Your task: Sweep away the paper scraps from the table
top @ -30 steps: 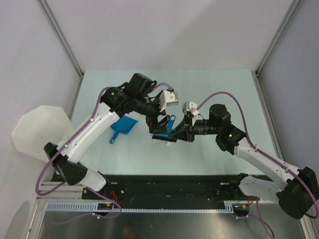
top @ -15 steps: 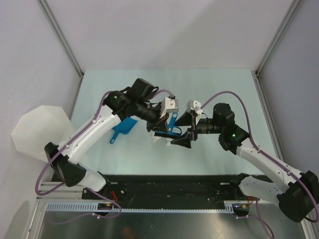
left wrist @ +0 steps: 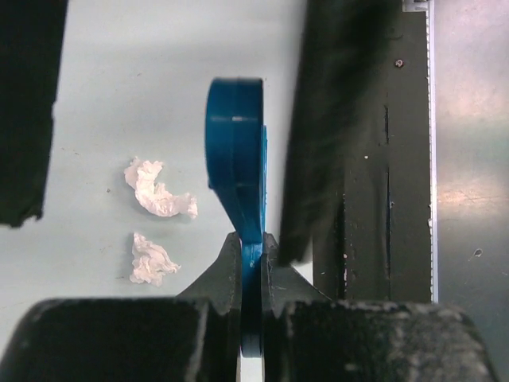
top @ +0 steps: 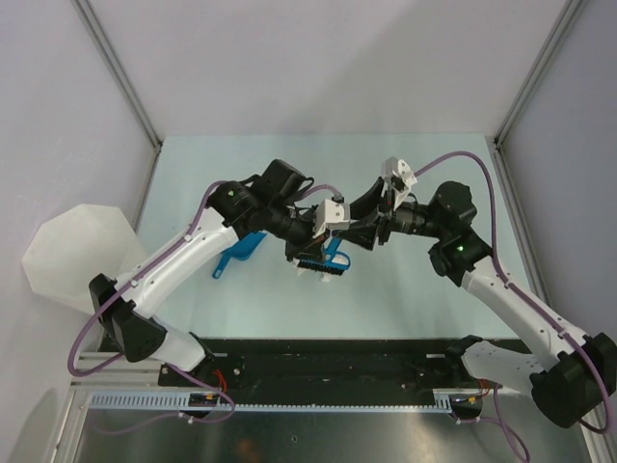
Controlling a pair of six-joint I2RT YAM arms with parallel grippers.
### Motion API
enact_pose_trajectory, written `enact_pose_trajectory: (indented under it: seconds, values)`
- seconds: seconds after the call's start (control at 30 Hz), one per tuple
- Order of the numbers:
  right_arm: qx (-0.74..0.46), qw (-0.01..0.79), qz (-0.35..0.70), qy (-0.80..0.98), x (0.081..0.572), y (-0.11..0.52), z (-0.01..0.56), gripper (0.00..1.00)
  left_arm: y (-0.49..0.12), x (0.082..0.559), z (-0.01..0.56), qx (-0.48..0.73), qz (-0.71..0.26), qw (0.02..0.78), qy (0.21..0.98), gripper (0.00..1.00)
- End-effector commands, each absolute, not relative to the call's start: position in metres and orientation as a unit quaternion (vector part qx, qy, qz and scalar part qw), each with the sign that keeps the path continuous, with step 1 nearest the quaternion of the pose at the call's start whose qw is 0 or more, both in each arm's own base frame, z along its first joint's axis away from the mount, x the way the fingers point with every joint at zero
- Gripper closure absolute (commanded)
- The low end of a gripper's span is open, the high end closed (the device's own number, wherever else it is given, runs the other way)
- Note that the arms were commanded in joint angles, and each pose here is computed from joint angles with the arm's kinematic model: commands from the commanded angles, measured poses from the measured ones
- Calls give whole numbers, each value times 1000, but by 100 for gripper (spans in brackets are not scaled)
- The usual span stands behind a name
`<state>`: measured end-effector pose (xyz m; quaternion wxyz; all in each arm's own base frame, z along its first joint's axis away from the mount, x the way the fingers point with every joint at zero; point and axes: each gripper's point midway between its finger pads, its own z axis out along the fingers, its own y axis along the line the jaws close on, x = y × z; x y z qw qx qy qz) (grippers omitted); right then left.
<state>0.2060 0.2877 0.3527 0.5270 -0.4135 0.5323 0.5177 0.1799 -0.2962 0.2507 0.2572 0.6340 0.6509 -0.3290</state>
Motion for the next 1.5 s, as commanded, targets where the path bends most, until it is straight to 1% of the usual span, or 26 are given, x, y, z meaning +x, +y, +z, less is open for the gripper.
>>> enact_pose_trajectory:
  seconds: [0.0, 0.07, 0.13, 0.17, 0.23, 0.33, 0.37, 0.4, 0.47, 0.5, 0.57, 0.6, 0.63, 0.67, 0.7, 0.73, 0.77, 0.83, 0.87, 0.9, 0.93, 1.03, 1.1, 1.17, 1.37, 1.47]
  values:
    - [-408, 522, 544, 514, 205, 295, 373, 55, -298, 175, 260, 649, -328, 275, 629, 100]
    - [-417, 510, 544, 519, 205, 297, 367, 58, -298, 176, 262, 647, -328, 276, 631, 100]
    - [-424, 500, 539, 529, 204, 297, 357, 53, -297, 176, 266, 647, -325, 283, 629, 100]
    - [-429, 496, 539, 528, 201, 296, 356, 47, -296, 176, 267, 648, -324, 285, 628, 100]
    - [-433, 485, 540, 534, 198, 295, 351, 48, -296, 177, 266, 649, -319, 286, 629, 100]
    - [-440, 478, 545, 530, 193, 297, 350, 67, -296, 179, 265, 649, -316, 287, 630, 100]
    - [-445, 478, 542, 529, 192, 298, 349, 78, -296, 179, 265, 649, -316, 286, 630, 100]
    - [-445, 470, 542, 536, 191, 298, 345, 81, -296, 180, 267, 649, -317, 288, 629, 100]
    - [-455, 471, 532, 537, 191, 299, 341, 98, -297, 179, 269, 648, -317, 290, 628, 100]
    - [-453, 467, 526, 548, 192, 298, 336, 100, -296, 179, 270, 649, -317, 292, 627, 100]
    - [-445, 479, 509, 560, 199, 296, 333, 100, -295, 182, 271, 649, -309, 297, 628, 100]
    - [-435, 485, 499, 571, 203, 294, 332, 100, -294, 185, 271, 644, -303, 299, 636, 84]
    - [-398, 514, 465, 600, 224, 288, 332, 100, -294, 191, 268, 638, -290, 299, 647, 54]
    - [-372, 534, 437, 621, 238, 282, 330, 100, -289, 210, 268, 622, -253, 312, 672, 29]
    - [-339, 553, 402, 647, 254, 273, 326, 100, -285, 220, 267, 595, -236, 314, 701, 1]
    - [-271, 585, 325, 692, 285, 251, 318, 100, -281, 232, 267, 577, -217, 319, 720, 0]
    - [-244, 598, 290, 706, 295, 240, 315, 100, -266, 257, 263, 545, -175, 327, 752, 0]
    - [-175, 630, 203, 729, 320, 210, 311, 100, -248, 278, 257, 502, -144, 328, 787, 0]
    - [-157, 644, 183, 726, 325, 204, 313, 100, -229, 293, 247, 479, -121, 323, 807, 0]
    - [-156, 641, 159, 734, 325, 201, 301, 100, -211, 304, 239, 466, -84, 319, 821, 0]
    - [-124, 661, 131, 728, 331, 188, 307, 100, -198, 309, 228, 460, -68, 308, 830, 0]
    - [-104, 674, 83, 726, 335, 175, 296, 100, -134, 325, 182, 400, -4, 254, 880, 0]
    - [-103, 671, 79, 730, 335, 173, 285, 100, -99, 321, 154, 379, 50, 224, 896, 0]
    - [-105, 668, 81, 732, 335, 174, 279, 100, -76, 313, 129, 364, 68, 205, 906, 0]
    - [-115, 650, 90, 746, 333, 179, 256, 100, -46, 292, 82, 336, 48, 166, 926, 0]
    - [-114, 649, 93, 746, 333, 180, 253, 100, -35, 297, 63, 314, 41, 155, 936, 0]
